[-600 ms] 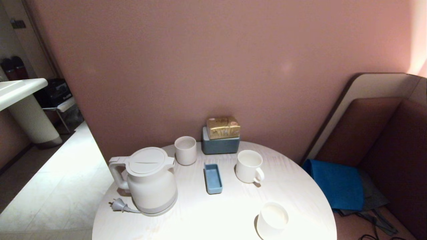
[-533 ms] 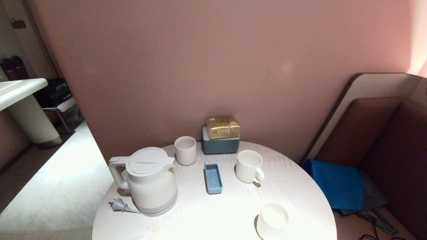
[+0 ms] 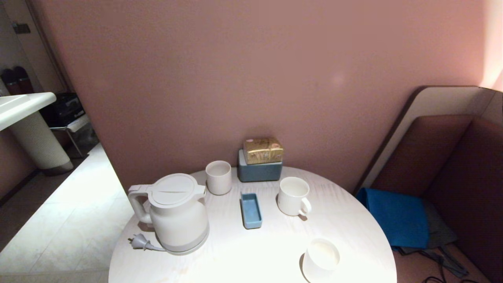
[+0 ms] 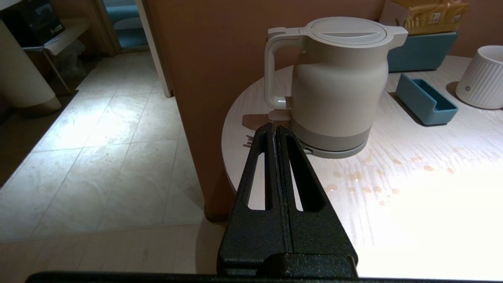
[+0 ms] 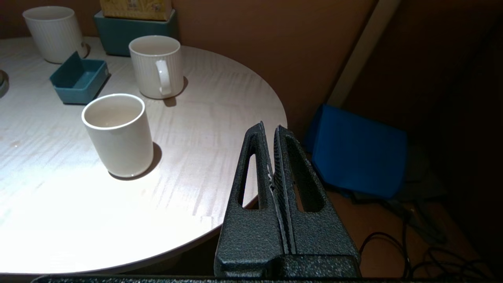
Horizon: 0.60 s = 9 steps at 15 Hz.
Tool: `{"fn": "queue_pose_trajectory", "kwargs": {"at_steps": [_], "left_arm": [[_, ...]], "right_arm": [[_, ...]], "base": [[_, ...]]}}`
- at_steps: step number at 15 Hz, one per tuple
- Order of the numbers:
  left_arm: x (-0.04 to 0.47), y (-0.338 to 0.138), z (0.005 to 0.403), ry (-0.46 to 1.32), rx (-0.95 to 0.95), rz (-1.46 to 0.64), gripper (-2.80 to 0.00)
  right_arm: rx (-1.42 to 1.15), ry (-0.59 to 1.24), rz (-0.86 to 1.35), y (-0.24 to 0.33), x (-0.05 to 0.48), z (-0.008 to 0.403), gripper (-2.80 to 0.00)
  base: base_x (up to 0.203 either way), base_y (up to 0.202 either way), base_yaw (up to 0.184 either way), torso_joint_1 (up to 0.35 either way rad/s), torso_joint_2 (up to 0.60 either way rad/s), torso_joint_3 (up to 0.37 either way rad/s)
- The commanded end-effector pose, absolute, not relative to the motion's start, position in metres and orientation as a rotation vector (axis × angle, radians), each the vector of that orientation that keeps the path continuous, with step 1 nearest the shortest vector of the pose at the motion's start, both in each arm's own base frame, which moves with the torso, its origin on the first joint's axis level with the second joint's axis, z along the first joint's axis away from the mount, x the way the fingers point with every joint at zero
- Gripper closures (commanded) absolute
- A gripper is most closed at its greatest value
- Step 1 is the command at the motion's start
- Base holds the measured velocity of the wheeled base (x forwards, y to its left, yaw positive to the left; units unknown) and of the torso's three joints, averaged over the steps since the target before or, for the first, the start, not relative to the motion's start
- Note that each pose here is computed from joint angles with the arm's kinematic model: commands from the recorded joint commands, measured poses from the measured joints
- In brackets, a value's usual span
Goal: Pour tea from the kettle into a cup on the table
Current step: Pick up the kettle
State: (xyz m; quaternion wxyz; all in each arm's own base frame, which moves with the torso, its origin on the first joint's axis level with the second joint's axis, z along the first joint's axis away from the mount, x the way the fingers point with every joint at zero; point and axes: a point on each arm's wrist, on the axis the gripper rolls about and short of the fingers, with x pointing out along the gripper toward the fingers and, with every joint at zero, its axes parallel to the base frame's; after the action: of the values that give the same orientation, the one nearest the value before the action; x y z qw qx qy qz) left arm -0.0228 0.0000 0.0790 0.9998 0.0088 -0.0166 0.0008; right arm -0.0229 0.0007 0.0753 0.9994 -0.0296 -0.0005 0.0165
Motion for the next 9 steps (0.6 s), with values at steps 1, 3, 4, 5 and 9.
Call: {"fn": "queue_pose_trajectory", "kwargs": {"at_steps": [1, 3, 4, 5, 9], "left_arm": [[-0.025, 0.0, 0.087, -0.057, 0.02, 0.001, 0.0], [-0.029, 0.0, 0.123, -0.083, 0.021, -0.015, 0.0], [-0.024, -0.001, 0.139, -0.055, 0.021, -0.023, 0.0], [-0.017, -0.001, 0.153, -0.028, 0.025, -0.03, 0.0], [0.019, -0.001, 0.191, -0.032, 0.061, -0.042, 0.0]], "right_arm": [[-0.06, 0.001, 0.034, 0.001, -0.023, 0.075, 0.0], [-0.06, 0.001, 0.034, 0.001, -0.023, 0.075, 0.0], [-0.06, 0.001, 0.034, 0.001, -0.023, 0.075, 0.0], [-0.06, 0.001, 0.034, 0.001, -0.023, 0.075, 0.0], [-0.06, 0.001, 0.034, 0.001, -0.023, 0.075, 0.0]], "base": [[0.0, 0.0, 0.0, 0.0, 0.0, 0.0], [0.0, 0.0, 0.0, 0.0, 0.0, 0.0], [0.0, 0.0, 0.0, 0.0, 0.0, 0.0], [0.0, 0.0, 0.0, 0.0, 0.0, 0.0], [0.0, 0.0, 0.0, 0.0, 0.0, 0.0]]}}
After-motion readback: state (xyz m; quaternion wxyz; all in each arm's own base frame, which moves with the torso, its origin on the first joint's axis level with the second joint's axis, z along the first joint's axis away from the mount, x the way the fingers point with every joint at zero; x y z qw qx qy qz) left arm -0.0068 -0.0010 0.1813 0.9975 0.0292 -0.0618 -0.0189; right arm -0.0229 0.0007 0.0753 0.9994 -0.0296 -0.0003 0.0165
